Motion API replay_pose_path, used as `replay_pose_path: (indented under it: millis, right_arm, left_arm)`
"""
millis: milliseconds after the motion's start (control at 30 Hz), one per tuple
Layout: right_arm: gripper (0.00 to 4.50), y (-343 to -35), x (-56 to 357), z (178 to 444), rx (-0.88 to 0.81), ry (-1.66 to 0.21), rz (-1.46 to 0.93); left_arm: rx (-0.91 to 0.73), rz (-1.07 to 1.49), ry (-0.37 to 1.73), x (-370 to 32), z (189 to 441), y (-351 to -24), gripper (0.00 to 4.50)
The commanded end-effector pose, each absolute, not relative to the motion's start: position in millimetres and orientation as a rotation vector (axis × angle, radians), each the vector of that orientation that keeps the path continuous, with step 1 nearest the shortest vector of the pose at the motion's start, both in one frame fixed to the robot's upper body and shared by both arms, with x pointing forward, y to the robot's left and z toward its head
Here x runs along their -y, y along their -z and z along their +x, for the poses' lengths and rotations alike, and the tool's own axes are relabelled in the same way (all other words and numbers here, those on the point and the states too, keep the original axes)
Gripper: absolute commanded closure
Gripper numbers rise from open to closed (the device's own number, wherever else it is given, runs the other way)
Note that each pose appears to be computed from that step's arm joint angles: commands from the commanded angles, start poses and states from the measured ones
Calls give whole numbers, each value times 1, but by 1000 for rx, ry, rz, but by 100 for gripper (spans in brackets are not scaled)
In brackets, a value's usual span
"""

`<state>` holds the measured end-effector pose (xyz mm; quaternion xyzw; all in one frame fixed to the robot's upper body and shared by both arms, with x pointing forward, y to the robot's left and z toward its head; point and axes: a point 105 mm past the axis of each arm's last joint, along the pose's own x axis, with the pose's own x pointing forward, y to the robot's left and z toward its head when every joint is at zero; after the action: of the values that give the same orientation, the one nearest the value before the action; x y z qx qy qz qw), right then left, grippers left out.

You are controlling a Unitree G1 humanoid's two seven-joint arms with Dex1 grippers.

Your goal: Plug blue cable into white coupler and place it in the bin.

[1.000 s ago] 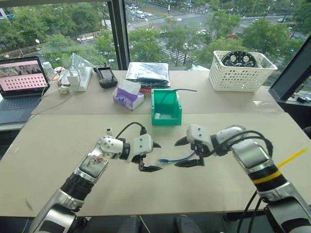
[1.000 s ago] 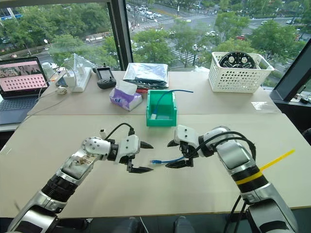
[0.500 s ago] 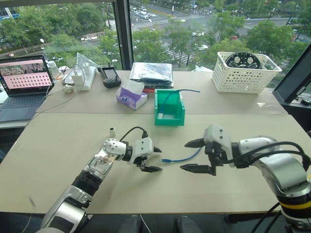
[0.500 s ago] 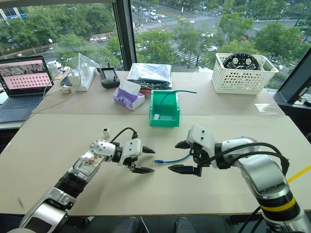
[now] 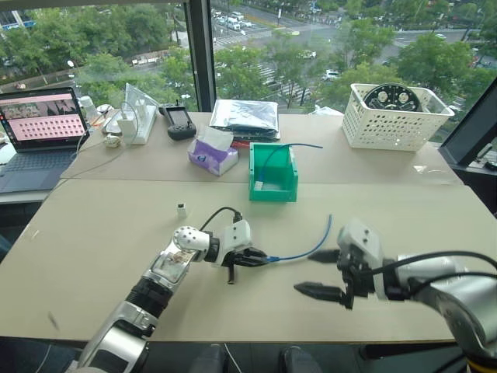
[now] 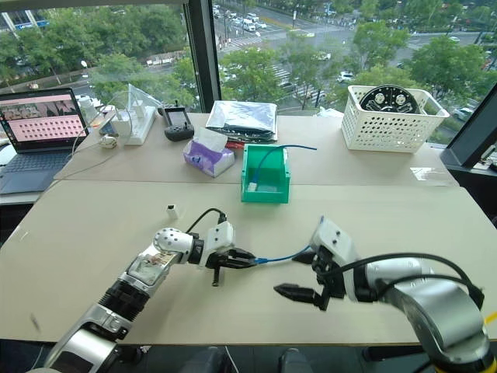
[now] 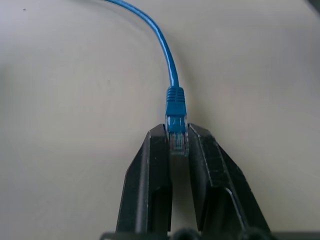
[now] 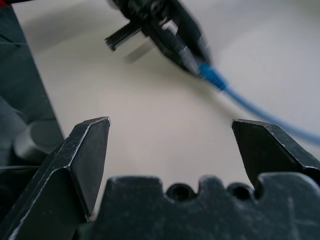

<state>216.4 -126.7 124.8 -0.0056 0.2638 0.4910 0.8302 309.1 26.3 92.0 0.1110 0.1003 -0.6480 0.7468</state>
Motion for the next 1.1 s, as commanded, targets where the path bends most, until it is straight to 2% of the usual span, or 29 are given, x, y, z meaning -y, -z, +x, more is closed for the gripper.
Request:
replay_pose_path:
  millis: [33, 133, 267, 400, 733, 1100]
  right_arm:
    - [0, -130, 130, 213, -531, -919, 216]
    - [0, -116, 132, 217, -524, -750, 465]
    - [0, -118, 129, 233, -390, -570, 771]
    - [0, -120, 122, 237, -340, -487, 920]
    - [0, -131, 109, 237, -333, -484, 1020]
    - [0, -138, 99, 237, -437, -485, 1108]
  left_arm:
    - [-157, 71, 1371, -12, 312, -135, 443]
    - [-179, 35, 1359, -6, 307, -140, 443]
    - [-213, 49, 1368, -2, 297, -136, 443]
    - [-223, 147, 1387, -2, 288, -127, 443]
    - [-220, 145, 1376, 0, 285, -128, 443]
    - [-187, 151, 1361, 6, 287, -131, 443]
